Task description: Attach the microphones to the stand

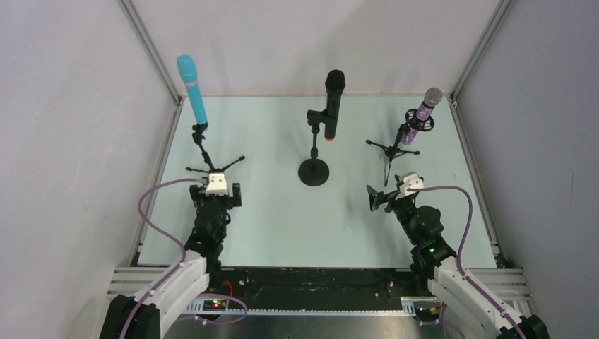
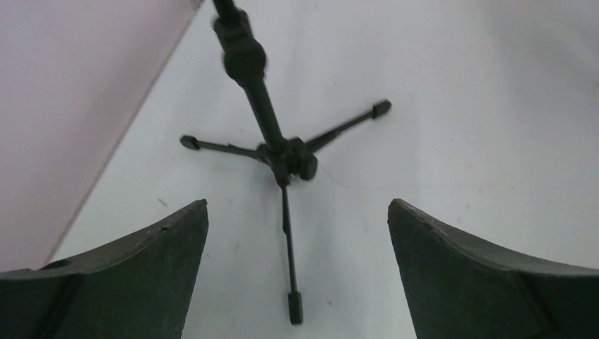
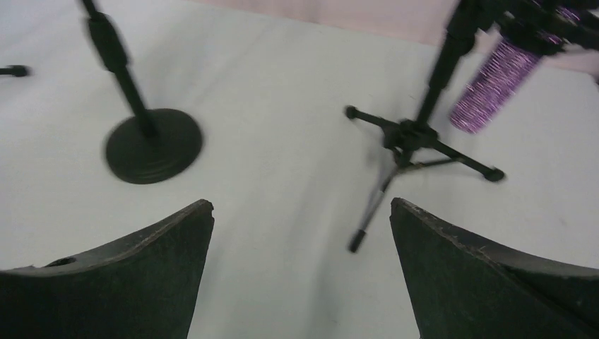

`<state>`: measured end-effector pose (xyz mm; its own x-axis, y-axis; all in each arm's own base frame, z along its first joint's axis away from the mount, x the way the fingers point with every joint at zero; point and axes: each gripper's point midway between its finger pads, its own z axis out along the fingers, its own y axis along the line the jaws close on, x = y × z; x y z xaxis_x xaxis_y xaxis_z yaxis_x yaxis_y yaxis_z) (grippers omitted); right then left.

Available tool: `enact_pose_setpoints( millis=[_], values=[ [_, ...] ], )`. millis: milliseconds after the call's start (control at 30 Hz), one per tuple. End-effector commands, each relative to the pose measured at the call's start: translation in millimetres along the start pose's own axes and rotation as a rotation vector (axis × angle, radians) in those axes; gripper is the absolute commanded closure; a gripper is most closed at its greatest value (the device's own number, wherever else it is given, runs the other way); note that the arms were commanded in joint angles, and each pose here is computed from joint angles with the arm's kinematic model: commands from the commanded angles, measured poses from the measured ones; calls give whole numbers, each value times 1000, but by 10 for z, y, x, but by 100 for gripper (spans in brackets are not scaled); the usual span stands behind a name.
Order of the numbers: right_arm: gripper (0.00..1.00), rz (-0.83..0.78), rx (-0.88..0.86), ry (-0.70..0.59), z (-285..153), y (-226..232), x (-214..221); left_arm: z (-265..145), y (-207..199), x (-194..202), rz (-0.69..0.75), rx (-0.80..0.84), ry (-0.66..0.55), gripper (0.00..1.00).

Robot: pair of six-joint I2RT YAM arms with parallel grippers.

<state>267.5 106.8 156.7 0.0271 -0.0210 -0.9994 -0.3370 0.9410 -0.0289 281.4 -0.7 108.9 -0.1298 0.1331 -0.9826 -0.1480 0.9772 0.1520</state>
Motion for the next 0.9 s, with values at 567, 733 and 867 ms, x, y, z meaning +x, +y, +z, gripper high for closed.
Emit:
enact_pose_setpoints(
  millis=[567, 733, 867],
  values=[
    [0, -10, 153, -16, 212, -775, 319, 441, 348, -426, -139, -60, -257, 0],
    [0, 8, 161, -75, 184, -872, 315, 492, 361, -357, -140, -74, -218, 0],
    [0, 24, 173, -49, 308, -947, 369, 535, 378, -359, -143, -88, -206, 0]
  ],
)
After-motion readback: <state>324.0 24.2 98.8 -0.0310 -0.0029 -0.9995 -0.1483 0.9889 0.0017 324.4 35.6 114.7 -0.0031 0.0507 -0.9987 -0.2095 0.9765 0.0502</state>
